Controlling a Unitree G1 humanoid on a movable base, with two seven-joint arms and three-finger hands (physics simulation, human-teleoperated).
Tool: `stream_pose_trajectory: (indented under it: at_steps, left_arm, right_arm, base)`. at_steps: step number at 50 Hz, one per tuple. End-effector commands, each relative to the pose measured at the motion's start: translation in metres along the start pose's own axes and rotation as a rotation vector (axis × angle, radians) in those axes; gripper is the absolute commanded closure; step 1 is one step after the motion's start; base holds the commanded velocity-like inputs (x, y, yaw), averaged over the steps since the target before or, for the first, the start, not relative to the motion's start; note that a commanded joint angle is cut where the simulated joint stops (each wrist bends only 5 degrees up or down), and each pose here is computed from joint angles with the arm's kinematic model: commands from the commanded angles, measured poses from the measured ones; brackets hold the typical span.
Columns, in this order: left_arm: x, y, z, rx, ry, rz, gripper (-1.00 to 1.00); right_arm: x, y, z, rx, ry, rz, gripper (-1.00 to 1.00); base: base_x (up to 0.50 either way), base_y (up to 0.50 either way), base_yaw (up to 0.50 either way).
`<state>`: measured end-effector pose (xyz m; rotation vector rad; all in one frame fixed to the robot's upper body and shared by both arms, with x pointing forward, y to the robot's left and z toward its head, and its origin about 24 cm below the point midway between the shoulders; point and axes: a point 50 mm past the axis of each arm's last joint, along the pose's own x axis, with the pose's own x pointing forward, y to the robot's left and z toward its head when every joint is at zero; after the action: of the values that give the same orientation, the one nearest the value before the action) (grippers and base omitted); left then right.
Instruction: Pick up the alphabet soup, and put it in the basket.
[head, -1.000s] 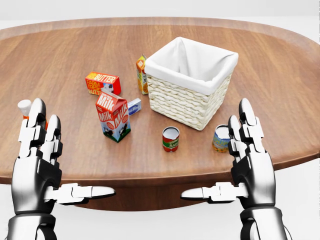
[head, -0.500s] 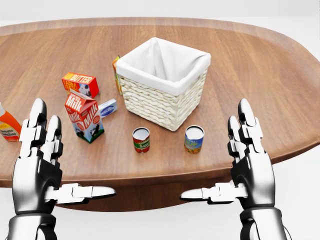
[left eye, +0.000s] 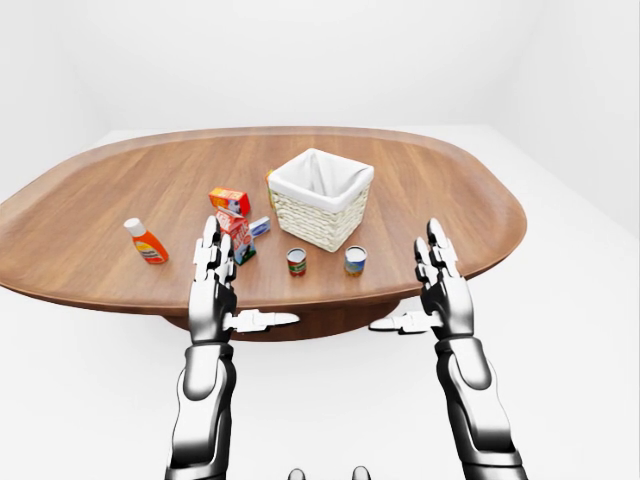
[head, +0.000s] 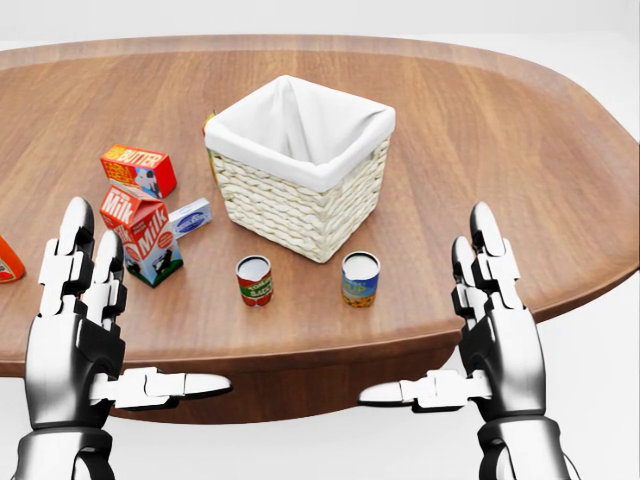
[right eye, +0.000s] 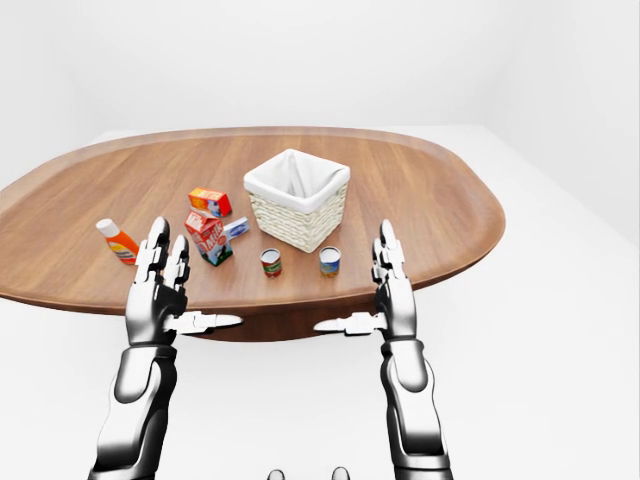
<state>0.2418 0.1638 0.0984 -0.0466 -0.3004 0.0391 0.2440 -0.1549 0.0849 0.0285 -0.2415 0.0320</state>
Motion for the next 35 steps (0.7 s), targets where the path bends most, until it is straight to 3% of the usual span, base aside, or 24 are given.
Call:
stream_pose_trajectory:
  at_steps: [1, 16, 35]
  left_arm:
    - [0.0000, 0.0001, 0.0005, 0.000, -0.002, 0.002, -1.00]
    - [0.0005, 0.0004, -0.0014, 0.001, 0.005, 0.003, -1.00]
    - [-0.0001, 0.0004, -0.0002, 0.000, 0.001, 0.001, -1.00]
  right_arm:
    - [-0.0005, 0.0007, -0.0008, -0.010, 0.004, 0.005, -1.00]
    - [-0.0002, 0.0006, 0.0008, -0.026, -0.002, 0.000, -1.00]
    - [-0.0009, 0.0010, 0.0013, -0.031, -0.003, 0.002, -1.00]
  base:
    - [0.00, -0.04, 0.00]
    - [0.04, 0.00, 0.00]
    - [0.38, 0.00, 0.00]
